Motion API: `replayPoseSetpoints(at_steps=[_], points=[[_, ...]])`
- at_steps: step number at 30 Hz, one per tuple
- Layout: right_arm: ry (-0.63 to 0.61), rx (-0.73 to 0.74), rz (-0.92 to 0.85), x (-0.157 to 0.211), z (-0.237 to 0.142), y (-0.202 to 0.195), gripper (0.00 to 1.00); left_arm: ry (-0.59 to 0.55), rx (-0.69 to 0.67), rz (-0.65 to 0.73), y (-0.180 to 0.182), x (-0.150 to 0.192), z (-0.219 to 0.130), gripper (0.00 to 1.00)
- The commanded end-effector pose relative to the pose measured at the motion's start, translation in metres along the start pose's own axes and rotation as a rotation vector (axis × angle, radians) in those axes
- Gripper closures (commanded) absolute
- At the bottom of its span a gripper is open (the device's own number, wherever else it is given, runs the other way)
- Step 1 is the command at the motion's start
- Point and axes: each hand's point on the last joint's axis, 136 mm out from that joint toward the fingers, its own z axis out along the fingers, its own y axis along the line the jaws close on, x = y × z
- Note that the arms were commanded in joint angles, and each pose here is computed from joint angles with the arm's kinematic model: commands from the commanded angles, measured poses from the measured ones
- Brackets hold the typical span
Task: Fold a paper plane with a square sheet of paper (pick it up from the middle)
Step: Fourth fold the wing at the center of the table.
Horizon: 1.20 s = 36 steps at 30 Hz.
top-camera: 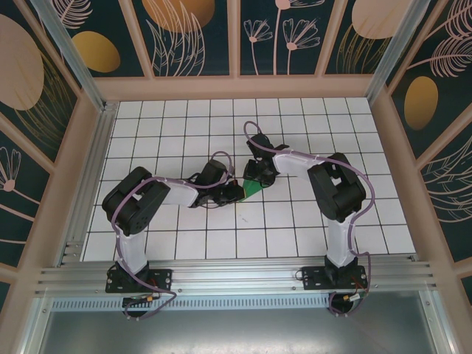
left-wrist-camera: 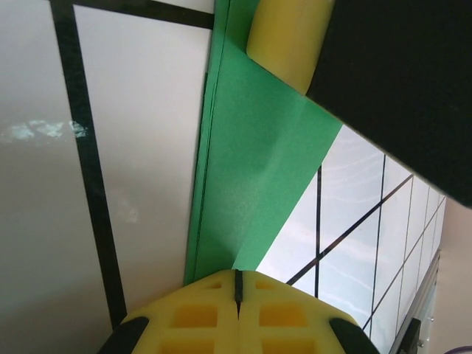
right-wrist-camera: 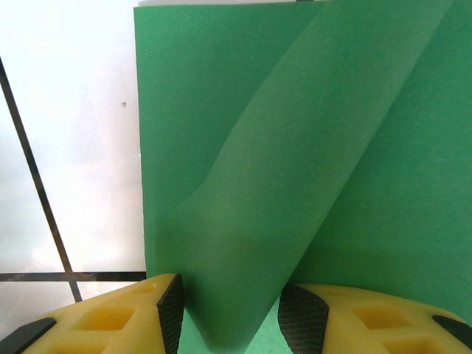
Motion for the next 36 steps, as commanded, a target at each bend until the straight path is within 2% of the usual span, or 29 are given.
replayPoseSetpoints(at_steps=[1,13,21,29,36], points=[[0.287,0.444,0.005,0.094,0.076,-0.136,0.51,-0.001,-0.074,0.01,0.012,0.001,-0.001,0.96],[0.294,0.466,0.008,0.097,0.079,-0.142,0.52,-0.057,-0.077,0.022,-0.002,-0.009,-0.016,0.95],[0.297,0.468,0.011,0.098,0.08,-0.142,0.52,-0.024,0.055,0.049,-0.03,-0.002,-0.017,0.94],[0.298,0.469,0.012,0.098,0.08,-0.143,0.52,0.011,-0.045,0.029,-0.001,0.011,-0.006,0.94],[0.299,0.468,0.012,0.098,0.08,-0.143,0.52,-0.002,-0.132,0.017,0.022,0.012,-0.004,0.96]])
